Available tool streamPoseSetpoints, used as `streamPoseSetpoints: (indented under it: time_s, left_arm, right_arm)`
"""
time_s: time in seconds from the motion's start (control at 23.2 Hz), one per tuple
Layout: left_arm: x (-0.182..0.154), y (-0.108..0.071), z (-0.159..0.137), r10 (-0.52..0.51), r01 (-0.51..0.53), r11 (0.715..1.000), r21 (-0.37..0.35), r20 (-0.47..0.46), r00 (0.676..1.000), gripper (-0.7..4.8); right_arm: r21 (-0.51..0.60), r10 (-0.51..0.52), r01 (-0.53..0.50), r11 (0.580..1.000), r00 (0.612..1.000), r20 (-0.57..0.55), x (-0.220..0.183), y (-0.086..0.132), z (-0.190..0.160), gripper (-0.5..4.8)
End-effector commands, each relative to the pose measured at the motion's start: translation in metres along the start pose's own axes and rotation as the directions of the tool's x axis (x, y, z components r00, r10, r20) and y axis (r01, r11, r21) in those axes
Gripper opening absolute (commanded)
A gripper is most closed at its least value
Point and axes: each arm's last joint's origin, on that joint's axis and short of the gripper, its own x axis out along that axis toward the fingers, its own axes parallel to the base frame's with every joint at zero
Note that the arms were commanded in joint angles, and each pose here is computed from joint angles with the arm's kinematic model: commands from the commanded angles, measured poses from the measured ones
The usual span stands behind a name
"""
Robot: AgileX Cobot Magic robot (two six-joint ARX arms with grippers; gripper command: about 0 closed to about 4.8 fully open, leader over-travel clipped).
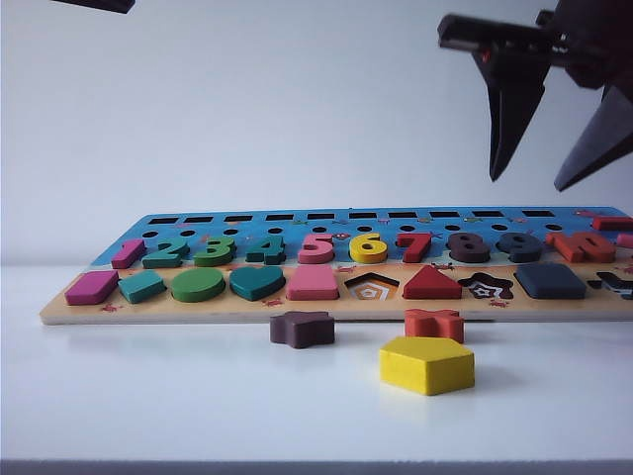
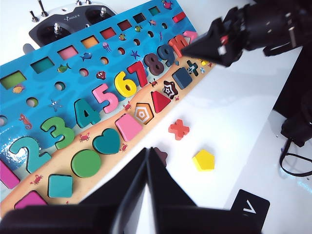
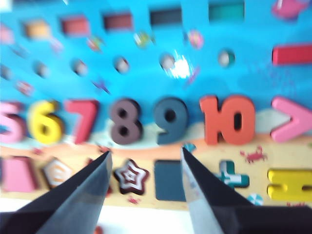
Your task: Insert the cube into the slot.
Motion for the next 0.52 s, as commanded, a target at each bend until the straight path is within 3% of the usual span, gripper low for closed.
streamPoseSetpoints:
  time_s: [0.04,0.3,0.52]
  left_arm:
    - [0.0,0.0,0.002,-0.006,0.006,1.0,0.013,0.014,1.0,0.1]
    - [-0.001,0.0,0.002,-0.006,0.006,1.0,0.013,0.015,1.0,0.1]
    - [0.0,0.0,0.002,-0.005,0.005,1.0,0.014,0.016,1.0,0.1]
  right_arm:
    - [-0.037,0.043,-0.04,0.999,0.996,0.081,-0.017,-0.003,0.006,2.61]
    - [-0.246,0.145,-0.099,0.964,0.974,0.174,-0.048,-0.013,0.007,2.52]
    - [-0.251,0.301,-0.25,0.935,0.934,0.19,-0.049,-0.024,-0.001,2.51]
